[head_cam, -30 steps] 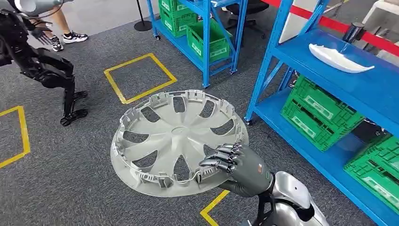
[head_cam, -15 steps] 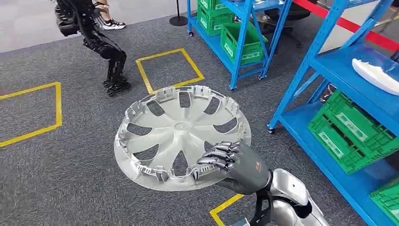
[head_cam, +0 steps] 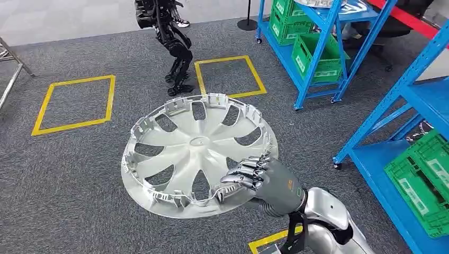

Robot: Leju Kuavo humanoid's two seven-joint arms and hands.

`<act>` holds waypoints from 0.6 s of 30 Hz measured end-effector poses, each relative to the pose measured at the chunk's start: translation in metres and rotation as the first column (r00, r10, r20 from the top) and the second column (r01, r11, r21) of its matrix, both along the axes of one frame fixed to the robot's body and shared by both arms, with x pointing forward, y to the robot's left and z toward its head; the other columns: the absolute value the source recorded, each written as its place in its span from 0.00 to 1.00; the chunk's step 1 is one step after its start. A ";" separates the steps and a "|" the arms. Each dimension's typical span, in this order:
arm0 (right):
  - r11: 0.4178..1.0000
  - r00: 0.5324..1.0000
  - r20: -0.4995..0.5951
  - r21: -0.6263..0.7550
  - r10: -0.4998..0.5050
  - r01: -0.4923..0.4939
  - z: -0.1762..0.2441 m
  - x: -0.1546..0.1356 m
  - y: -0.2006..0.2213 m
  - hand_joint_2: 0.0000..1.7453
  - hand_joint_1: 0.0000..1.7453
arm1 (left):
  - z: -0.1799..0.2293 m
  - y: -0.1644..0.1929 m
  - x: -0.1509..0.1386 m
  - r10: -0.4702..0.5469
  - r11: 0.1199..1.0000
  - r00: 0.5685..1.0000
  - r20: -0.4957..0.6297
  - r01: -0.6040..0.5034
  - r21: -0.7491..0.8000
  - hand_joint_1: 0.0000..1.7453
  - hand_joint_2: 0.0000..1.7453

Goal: Take the parts from the cabinet and place them on the table.

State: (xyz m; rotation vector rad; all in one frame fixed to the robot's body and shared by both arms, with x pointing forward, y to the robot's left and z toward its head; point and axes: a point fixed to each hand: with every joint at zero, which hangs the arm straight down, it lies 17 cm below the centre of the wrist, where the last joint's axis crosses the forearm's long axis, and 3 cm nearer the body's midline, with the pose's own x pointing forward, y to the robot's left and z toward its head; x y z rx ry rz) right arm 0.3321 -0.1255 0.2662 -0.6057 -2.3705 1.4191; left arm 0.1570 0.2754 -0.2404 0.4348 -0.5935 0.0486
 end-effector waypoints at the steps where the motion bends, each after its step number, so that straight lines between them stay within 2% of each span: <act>1: 1.000 1.000 0.003 0.000 0.003 -0.003 0.001 -0.001 0.001 1.00 1.00 | 0.000 0.000 0.000 0.001 1.000 1.000 -0.002 -0.001 0.000 0.00 0.00; 18: 1.000 1.000 -0.006 0.017 0.020 -0.020 -0.006 -0.012 0.002 1.00 1.00 | -0.001 0.006 -0.005 0.005 1.000 1.000 -0.004 -0.005 0.012 0.00 0.00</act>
